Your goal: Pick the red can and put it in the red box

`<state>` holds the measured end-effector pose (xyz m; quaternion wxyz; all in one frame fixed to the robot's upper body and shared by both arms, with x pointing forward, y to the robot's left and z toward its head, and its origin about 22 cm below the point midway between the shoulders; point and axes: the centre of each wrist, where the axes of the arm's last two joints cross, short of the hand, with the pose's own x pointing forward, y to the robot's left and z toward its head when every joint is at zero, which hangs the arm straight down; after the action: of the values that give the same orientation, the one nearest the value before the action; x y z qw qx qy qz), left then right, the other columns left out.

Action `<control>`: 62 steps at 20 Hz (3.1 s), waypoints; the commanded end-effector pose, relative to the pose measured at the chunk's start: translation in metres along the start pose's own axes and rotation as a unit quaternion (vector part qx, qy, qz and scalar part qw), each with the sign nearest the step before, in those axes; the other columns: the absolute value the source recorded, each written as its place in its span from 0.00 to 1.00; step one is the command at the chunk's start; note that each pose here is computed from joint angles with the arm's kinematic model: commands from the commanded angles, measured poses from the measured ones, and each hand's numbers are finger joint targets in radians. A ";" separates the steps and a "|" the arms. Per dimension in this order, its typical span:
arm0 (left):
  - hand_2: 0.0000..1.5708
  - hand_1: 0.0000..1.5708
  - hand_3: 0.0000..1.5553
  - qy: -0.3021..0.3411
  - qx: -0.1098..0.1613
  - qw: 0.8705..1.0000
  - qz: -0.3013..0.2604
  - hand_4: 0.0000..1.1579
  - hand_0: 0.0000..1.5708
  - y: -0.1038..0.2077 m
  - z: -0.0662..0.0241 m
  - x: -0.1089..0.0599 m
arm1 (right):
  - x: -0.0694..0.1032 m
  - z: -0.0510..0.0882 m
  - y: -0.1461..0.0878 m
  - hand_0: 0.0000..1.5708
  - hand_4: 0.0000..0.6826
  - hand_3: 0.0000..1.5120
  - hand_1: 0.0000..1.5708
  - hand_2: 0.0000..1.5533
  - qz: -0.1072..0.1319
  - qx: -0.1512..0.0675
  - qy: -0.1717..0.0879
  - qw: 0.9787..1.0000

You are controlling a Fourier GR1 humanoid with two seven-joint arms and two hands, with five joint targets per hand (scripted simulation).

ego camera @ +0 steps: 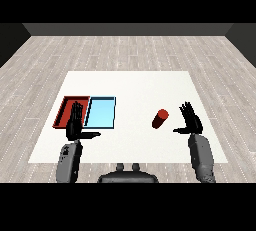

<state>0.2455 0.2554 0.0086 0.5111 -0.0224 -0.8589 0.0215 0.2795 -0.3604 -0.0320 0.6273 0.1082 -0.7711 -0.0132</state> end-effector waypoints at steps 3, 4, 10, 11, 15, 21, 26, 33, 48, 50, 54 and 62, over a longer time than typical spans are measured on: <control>0.00 0.00 0.00 -0.003 0.008 1.000 0.006 0.00 0.00 -0.029 0.0030 0.012 | -0.002 0.010 0.007 0.00 0.00 0.00 0.00 0.00 -0.019 -0.011 0.010 1.000; 0.00 0.00 0.00 0.004 0.003 1.000 -0.006 0.00 0.00 0.002 0.0130 0.010 | -0.006 -0.004 0.015 0.00 0.00 0.00 0.00 0.00 -0.018 -0.002 0.017 1.000; 0.00 0.00 0.00 0.002 -0.014 1.000 0.004 0.00 0.00 -0.013 0.0010 0.008 | -0.019 0.001 0.030 0.00 0.00 0.00 0.00 0.00 -0.041 0.004 0.025 0.999; 0.00 0.00 0.00 -0.006 -0.010 1.000 0.006 0.00 0.00 -0.011 0.0048 -0.002 | -0.021 -0.021 0.046 0.00 0.00 0.00 0.00 0.00 -0.034 0.001 0.023 0.999; 0.00 0.00 0.00 -0.008 0.004 1.000 0.010 0.00 0.00 -0.022 0.0040 0.007 | -0.026 -0.022 0.025 0.00 0.00 0.00 0.00 0.00 -0.050 -0.005 0.028 0.998; 0.00 0.00 0.00 -0.007 -0.004 1.000 0.012 0.00 0.00 0.005 0.0147 -0.004 | -0.037 -0.021 0.067 0.00 0.00 0.00 0.00 0.00 -0.071 0.009 0.032 0.997; 0.00 0.00 0.00 -0.015 -0.006 1.000 0.011 0.00 0.00 0.003 -0.0012 0.018 | -0.027 -0.024 0.052 0.00 0.00 0.00 0.00 0.00 -0.062 0.010 0.038 0.997; 0.00 0.00 0.00 -0.015 -0.012 1.000 0.008 0.00 0.00 -0.013 0.0024 0.010 | -0.050 -0.015 0.048 0.00 0.00 0.00 0.00 0.00 -0.060 -0.003 0.052 0.997; 0.00 0.00 0.00 -0.006 -0.002 1.000 0.018 0.00 0.00 0.008 0.0071 0.008 | -0.044 -0.033 0.084 0.00 0.00 0.00 0.00 0.00 -0.042 0.007 0.064 0.997; 0.00 0.00 0.00 -0.011 -0.005 1.000 0.008 0.00 0.00 -0.004 0.0024 0.002 | -0.055 -0.059 0.079 0.00 0.00 0.00 0.00 0.00 -0.060 0.008 0.072 0.996; 0.00 0.00 0.00 -0.008 -0.005 1.000 0.016 0.00 0.00 0.002 0.0086 0.014 | -0.060 -0.031 0.076 0.00 0.00 0.00 0.00 0.00 -0.055 0.006 0.068 0.996; 0.00 0.00 0.00 -0.005 -0.009 0.999 0.030 0.00 0.00 -0.010 0.0009 0.024 | -0.063 -0.046 0.095 0.00 0.00 0.00 0.00 0.00 -0.036 0.011 0.075 0.996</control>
<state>0.2355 0.2504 0.0177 0.5040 -0.0405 -0.8623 0.0276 0.3226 -0.2600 -0.0645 0.6801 0.1503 -0.7171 -0.0265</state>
